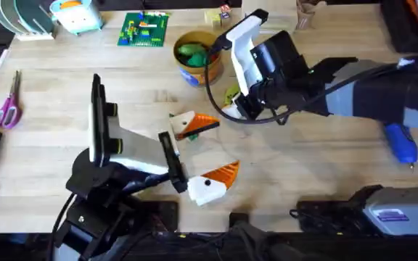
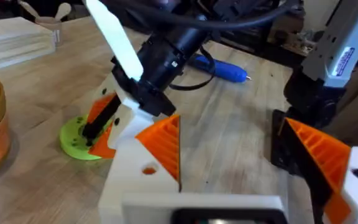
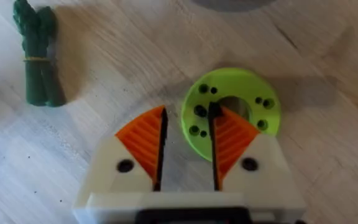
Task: Pick up the gripper from the table and insert it into the empty holder that is missing its gripper. Then pick up a screw, insert it into the mounting hole, and use the screwdriver to tighten it. Finally, clean up the table by picking up the vegetable and placing it into the bucket.
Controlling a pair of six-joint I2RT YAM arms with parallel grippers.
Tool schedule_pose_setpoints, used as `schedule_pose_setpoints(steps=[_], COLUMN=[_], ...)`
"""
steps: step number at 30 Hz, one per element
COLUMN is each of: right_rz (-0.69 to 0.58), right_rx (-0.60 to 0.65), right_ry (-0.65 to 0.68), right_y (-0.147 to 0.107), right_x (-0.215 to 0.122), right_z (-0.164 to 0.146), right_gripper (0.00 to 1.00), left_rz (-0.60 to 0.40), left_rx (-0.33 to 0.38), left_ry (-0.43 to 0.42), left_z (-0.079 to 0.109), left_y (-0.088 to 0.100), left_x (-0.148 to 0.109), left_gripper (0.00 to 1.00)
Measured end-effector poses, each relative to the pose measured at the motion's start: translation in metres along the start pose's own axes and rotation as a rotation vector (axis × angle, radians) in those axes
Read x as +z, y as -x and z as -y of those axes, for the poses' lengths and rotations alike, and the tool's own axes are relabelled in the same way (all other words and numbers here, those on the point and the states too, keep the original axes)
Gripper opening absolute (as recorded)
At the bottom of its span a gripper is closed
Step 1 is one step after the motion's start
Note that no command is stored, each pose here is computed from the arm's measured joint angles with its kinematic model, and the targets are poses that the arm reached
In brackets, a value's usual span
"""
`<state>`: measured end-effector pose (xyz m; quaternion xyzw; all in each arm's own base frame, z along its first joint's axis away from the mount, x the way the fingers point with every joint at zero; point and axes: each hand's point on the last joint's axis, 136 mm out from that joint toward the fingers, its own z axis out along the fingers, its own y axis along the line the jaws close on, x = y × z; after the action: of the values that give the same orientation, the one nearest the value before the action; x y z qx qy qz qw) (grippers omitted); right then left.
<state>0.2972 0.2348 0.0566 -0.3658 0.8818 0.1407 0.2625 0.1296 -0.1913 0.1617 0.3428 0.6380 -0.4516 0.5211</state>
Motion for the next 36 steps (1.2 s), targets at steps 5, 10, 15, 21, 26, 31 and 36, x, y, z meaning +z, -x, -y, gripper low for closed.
schedule_pose_setpoints(steps=[5, 10, 15, 21, 26, 31, 36], right_rz=[0.001, 0.001, -0.002, 0.003, 0.012, 0.008, 0.001], right_rx=[0.0, 0.0, 0.0, 0.0, -0.002, -0.002, 0.001], right_ry=[-0.004, -0.004, -0.004, -0.005, -0.006, -0.015, -0.025], right_y=[0.0002, 0.0002, -0.0005, 0.0019, 0.0056, 0.0053, 0.0056], right_x=[0.0, 0.0, 0.0033, 0.0082, 0.0079, 0.0077, 0.0065], right_z=[0.0006, 0.0007, 0.0012, 0.0026, 0.0032, 0.0044, 0.0069], right_gripper=[0.325, 0.284, 0.274, 0.087, 0.011, 0.007, 0.007], left_rz=[0.0, 0.0, 0.0, 0.0, 0.0, 0.0, 0.0], left_rx=[0.0, 0.0, 0.0, 0.0, 0.0, 0.0, 0.0], left_ry=[0.0, 0.0, 0.0, 0.0, 0.0, 0.0, 0.0], left_z=[0.0, 0.0, 0.0, 0.0, 0.0001, 0.0001, 0.0001], left_y=[0.0, 0.0, 0.0, 0.0, 0.0, 0.0, 0.0], left_x=[0.0, 0.0, 0.0, 0.0, 0.0, 0.0, 0.0], left_gripper=[0.993, 0.993, 0.993, 0.993, 0.992, 0.993, 0.993])
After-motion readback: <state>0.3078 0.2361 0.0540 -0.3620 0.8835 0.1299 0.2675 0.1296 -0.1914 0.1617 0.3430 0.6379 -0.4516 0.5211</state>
